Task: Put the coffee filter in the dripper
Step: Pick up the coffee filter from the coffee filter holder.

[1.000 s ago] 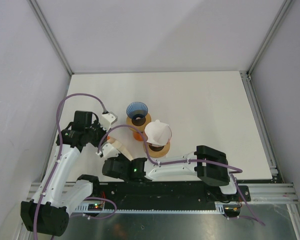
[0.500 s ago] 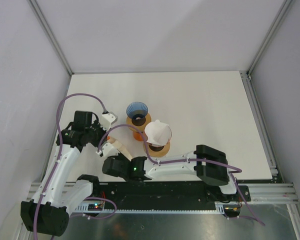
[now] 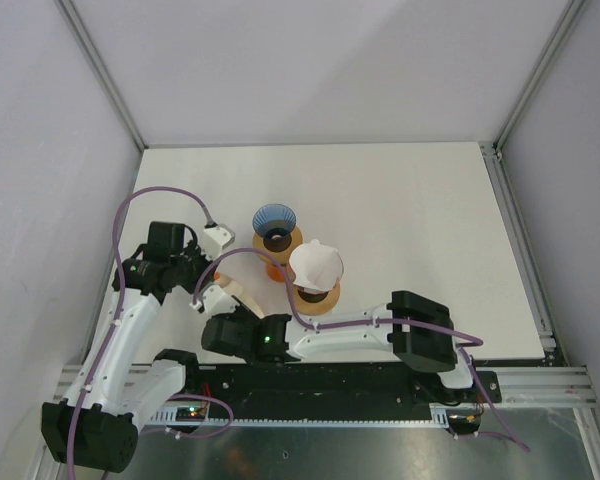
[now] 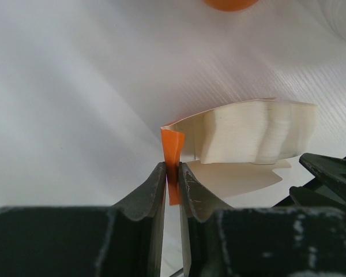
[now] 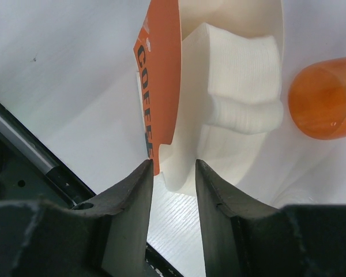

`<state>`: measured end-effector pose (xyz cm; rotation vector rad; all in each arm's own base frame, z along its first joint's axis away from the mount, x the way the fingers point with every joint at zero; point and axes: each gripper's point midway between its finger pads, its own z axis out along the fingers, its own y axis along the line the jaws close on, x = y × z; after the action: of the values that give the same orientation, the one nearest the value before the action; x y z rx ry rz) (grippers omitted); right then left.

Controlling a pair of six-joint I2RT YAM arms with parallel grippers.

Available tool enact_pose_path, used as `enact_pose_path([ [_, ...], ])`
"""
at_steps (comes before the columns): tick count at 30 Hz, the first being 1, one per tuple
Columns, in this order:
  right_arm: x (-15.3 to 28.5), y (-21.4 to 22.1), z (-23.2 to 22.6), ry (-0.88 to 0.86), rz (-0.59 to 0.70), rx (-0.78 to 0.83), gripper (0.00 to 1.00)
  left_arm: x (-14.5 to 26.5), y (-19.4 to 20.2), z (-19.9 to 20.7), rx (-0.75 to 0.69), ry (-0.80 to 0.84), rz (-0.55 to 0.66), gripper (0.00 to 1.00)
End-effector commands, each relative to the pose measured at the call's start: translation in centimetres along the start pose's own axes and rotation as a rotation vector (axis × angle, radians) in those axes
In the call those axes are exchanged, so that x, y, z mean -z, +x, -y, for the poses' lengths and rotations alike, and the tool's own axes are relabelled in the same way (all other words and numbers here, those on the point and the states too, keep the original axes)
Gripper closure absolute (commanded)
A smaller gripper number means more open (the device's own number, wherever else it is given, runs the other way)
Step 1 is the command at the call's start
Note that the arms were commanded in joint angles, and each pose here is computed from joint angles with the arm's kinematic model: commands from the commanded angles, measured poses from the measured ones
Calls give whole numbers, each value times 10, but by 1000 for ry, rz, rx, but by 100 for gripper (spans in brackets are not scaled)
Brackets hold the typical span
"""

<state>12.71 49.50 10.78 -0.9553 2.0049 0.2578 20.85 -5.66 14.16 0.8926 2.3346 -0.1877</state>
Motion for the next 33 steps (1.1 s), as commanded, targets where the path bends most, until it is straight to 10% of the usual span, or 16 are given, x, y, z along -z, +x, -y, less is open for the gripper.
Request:
enact_pose_path([
  [1, -3, -11, -5, 8, 25, -15, 61, -1, -1, 3, -16, 16, 7, 83],
  [24, -13, -2, -9, -4, -7, 14, 79, -1, 0, 3, -18, 16, 6, 83],
  [33, -8, -4, 3, 34, 8, 3, 68, -1, -2, 2, -20, 21, 6, 82],
])
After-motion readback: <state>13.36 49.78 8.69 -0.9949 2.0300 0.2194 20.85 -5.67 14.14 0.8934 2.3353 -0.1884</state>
